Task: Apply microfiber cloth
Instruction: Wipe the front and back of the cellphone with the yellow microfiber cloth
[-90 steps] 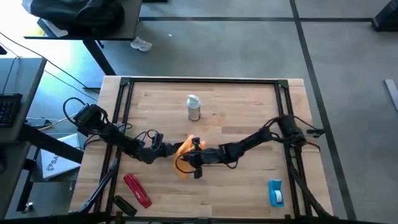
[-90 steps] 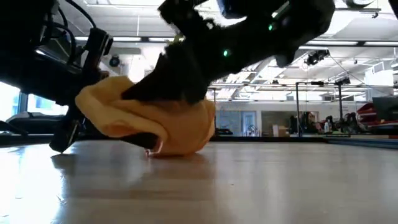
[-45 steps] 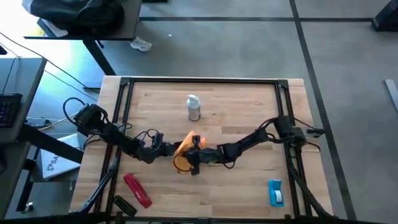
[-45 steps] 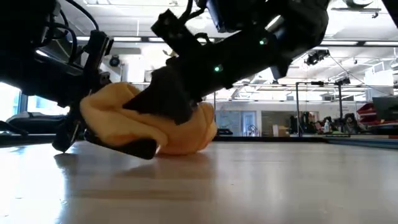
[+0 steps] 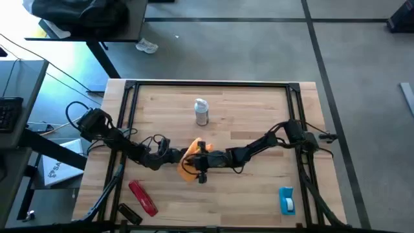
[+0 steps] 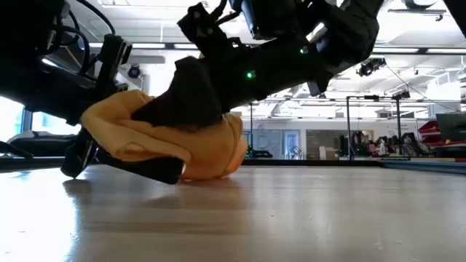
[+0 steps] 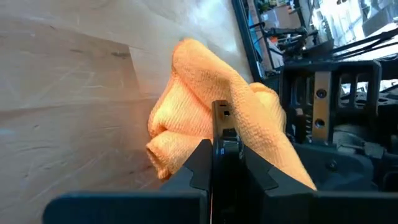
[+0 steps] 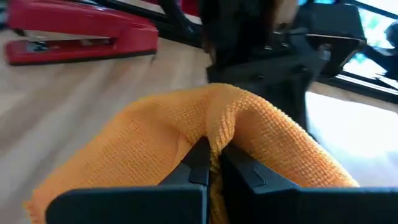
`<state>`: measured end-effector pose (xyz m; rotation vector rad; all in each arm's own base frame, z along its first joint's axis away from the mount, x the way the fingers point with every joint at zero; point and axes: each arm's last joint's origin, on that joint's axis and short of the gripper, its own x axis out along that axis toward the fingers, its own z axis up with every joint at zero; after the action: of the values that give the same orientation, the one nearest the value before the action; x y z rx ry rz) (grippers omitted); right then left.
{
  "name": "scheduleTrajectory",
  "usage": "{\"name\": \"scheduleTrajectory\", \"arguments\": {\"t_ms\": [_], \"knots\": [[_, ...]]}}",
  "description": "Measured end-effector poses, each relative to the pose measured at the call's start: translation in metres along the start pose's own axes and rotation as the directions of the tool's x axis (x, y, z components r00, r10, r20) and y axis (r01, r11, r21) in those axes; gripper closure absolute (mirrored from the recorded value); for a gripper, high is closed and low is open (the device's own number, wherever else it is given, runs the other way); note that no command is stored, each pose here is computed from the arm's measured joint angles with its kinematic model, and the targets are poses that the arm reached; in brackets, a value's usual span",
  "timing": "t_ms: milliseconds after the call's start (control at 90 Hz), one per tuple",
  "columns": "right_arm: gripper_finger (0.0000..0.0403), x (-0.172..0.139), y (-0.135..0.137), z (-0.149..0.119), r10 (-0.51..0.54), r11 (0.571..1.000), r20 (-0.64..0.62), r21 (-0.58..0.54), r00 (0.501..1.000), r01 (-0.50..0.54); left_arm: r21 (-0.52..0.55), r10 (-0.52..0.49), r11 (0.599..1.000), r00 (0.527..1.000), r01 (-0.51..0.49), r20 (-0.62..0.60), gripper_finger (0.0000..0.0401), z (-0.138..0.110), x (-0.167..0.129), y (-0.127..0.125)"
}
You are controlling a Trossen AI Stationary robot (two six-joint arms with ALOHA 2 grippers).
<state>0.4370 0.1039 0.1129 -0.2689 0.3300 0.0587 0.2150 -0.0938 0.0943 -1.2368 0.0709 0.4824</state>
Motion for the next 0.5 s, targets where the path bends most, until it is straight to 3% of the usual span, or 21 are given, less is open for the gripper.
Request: {"name": "scheduleTrajectory", "arguments": {"t_ms": [278, 500], "knots": [[0.0403, -0.012, 0.008, 0.002, -0.125, 0.992, -0.165, -0.045, 0.978, 0.119, 0.005, -0.017, 1.000, 1.000, 0.017, -0.011, 0.0386, 0.000, -0.001, -0.001], [0.0403, -0.046, 0.013, 0.014, -0.236, 0.965, -0.372, -0.199, 0.898, 0.171, 0.009, -0.024, 1.000, 0.999, 0.025, -0.029, 0.0386, -0.002, -0.003, -0.001]]}}
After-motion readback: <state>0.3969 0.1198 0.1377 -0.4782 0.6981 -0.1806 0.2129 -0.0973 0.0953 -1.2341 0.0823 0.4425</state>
